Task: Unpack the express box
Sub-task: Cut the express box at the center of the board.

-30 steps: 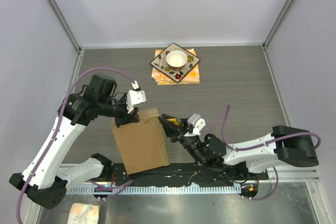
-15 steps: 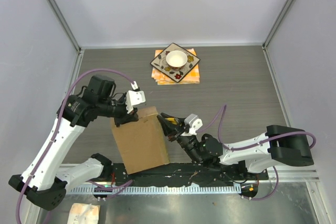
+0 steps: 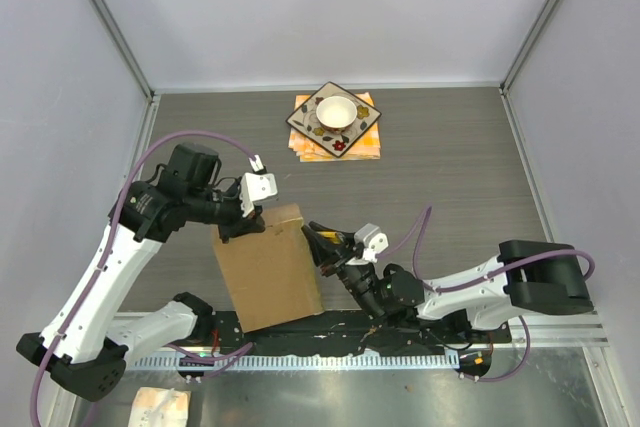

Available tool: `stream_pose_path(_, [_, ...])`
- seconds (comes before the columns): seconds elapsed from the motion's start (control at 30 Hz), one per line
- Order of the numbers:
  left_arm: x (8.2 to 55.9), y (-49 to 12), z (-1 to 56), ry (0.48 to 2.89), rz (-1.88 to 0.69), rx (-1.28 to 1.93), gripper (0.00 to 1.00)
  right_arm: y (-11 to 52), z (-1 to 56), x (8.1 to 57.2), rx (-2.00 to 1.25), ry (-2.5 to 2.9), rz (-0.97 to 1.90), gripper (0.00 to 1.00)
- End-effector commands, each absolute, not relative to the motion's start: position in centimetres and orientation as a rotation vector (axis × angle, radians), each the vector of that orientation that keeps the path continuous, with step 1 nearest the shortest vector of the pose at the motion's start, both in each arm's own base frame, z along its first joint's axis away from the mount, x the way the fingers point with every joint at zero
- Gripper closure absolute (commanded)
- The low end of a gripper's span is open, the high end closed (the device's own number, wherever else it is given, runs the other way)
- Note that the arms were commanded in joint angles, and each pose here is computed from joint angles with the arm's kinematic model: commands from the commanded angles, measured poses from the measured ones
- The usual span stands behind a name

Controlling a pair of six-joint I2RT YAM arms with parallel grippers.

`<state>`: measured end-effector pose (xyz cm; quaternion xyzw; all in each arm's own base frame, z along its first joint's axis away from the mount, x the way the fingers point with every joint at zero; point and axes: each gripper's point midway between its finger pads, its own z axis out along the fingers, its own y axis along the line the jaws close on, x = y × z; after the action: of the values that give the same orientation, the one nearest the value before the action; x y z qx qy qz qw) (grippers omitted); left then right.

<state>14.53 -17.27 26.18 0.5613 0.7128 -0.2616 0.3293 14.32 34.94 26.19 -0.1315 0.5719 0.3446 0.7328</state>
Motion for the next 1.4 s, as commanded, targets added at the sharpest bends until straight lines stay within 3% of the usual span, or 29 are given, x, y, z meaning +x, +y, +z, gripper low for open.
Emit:
stream_pose_path(0.0, [8.4, -14.7, 23.7, 2.164, -0.847, 1.513, 1.00, 36.1, 16.0, 11.4, -0.541, 1.455, 0.654, 0.99])
stream_pose_path(0.33, [8.5, -14.9, 24.2, 2.163, -0.847, 1.491, 1.00, 36.1, 10.8, 8.2, -0.592, 1.559, 0.620, 0.99])
stream_pose_path(0.87, [9.1, -14.9, 24.5, 2.175, -0.818, 1.460, 0.99, 35.5, 7.8, 3.4, -0.772, 1.593, 0.516, 0.99])
stream_pose_path(0.9, [9.0, -15.0, 24.6, 2.170, -0.829, 1.465, 0.96, 35.2, 7.8, 3.5, -0.780, 1.591, 0.500, 0.99])
stream_pose_path(1.0, [7.8, -15.3, 25.4, 2.128, -0.911, 1.517, 0.75, 34.5, 8.9, 4.0, -0.789, 1.570, 0.469, 0.99])
stream_pose_path(1.03, [7.4, -15.2, 25.6, 2.127, -0.933, 1.537, 0.52, 34.3, 9.3, 4.1, -0.798, 1.559, 0.457, 0.99])
stream_pose_path(1.1, [6.9, -15.4, 26.0, 2.103, -0.973, 1.567, 0.29, 33.9, 10.4, 4.4, -0.803, 1.545, 0.447, 0.99])
stream_pose_path(1.13, [6.9, -15.3, 26.0, 2.096, -0.968, 1.592, 0.12, 33.8, 10.8, 4.5, -0.803, 1.537, 0.446, 0.99])
stream_pose_path(1.23, [7.7, -15.0, 25.8, 2.078, -0.902, 1.632, 0.00, 33.2, 12.7, 4.8, -0.797, 1.516, 0.450, 0.99])
stream_pose_path(1.37, [9.0, -15.2, 25.9, 2.052, -0.842, 1.653, 0.00, 32.9, 14.9, 4.9, -0.804, 1.482, 0.466, 0.99])
